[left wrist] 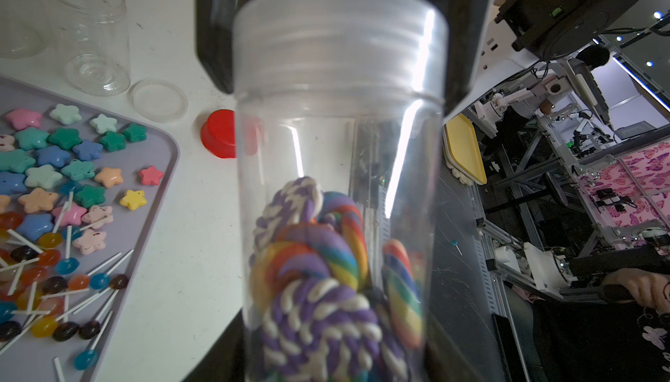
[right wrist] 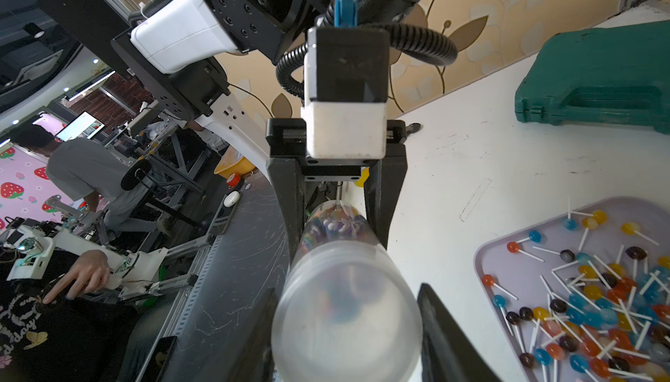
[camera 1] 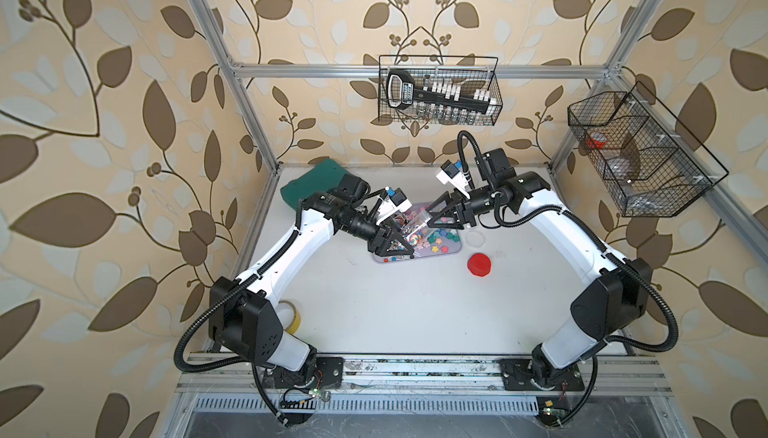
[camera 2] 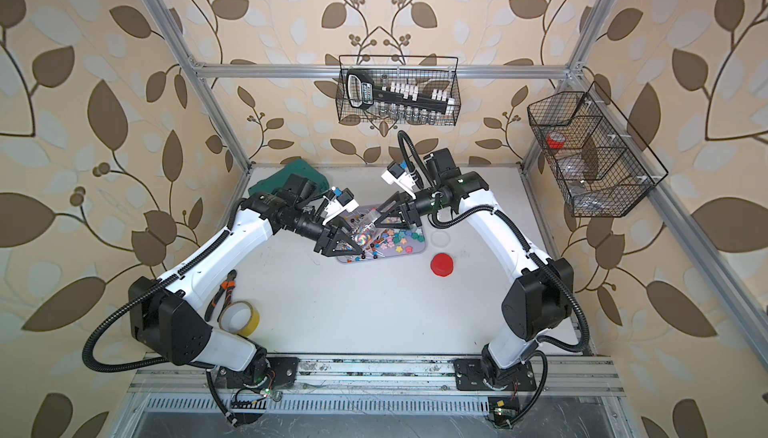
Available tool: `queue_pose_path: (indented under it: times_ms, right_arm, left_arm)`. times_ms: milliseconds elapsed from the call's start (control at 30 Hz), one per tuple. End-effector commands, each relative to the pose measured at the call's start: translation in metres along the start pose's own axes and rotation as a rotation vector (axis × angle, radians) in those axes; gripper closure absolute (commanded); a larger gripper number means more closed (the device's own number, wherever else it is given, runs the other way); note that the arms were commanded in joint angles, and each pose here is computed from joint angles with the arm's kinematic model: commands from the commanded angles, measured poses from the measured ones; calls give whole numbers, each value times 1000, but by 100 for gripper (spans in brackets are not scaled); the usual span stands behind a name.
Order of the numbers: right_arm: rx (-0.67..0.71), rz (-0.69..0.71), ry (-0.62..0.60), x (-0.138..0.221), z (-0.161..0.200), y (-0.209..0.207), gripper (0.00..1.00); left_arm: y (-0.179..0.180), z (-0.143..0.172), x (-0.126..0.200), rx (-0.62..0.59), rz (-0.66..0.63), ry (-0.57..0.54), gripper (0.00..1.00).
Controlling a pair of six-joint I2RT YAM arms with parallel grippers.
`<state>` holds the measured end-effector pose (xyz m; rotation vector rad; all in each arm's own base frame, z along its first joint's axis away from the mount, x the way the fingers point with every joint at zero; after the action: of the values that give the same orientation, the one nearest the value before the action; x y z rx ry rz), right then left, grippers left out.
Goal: Pour the candies out of the jar
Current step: Unscrew the lid from the jar.
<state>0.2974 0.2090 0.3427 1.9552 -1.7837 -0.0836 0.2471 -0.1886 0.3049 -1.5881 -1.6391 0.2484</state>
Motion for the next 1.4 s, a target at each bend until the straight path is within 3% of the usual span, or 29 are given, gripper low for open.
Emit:
queue_pose_path:
  times_ms: [0,133,267,400,500,733,1033,1367]
  right_arm:
    - [-27,17,-50,5,-25,19,35]
    - [-122,138,-77,17,-37,14,25]
    - [-367,184,-94,28,-32,-7,22]
    - [-559,224,3,27,-12,-24,20]
    - [-617,224,71,21,0,-30,19]
    - [-600,157,97,5,2,-27,19]
    - [-486,127,64,-4,-21,-21,20]
    - [-517,118,96,-18,-14,-28,22]
  left_arm:
    - [-4,-17,6,-112,-40,-39,73]
    - [6,-11,5,-104,-131,-8,74]
    - [11,-10,9,-110,-239,-1,74]
    - [7,-10,16,-161,-350,-17,74]
    - [3,-11,20,-192,-397,-29,75]
    - [1,-10,22,-212,-412,-39,75]
    - [2,-6,20,-200,-400,-29,75]
    - [-2,-6,21,-210,-386,-39,75]
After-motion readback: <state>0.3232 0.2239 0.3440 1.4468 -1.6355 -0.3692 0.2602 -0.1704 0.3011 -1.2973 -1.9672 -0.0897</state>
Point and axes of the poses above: each gripper's point midway between its finger pads, its own x axis back along the fingers, its own y axis along the line the jaws close on, z = x × y, the point moved 8 cm from there along x, back along the fingers, and after that the axes turned 9 degrees about x, right-handed, at the moved point
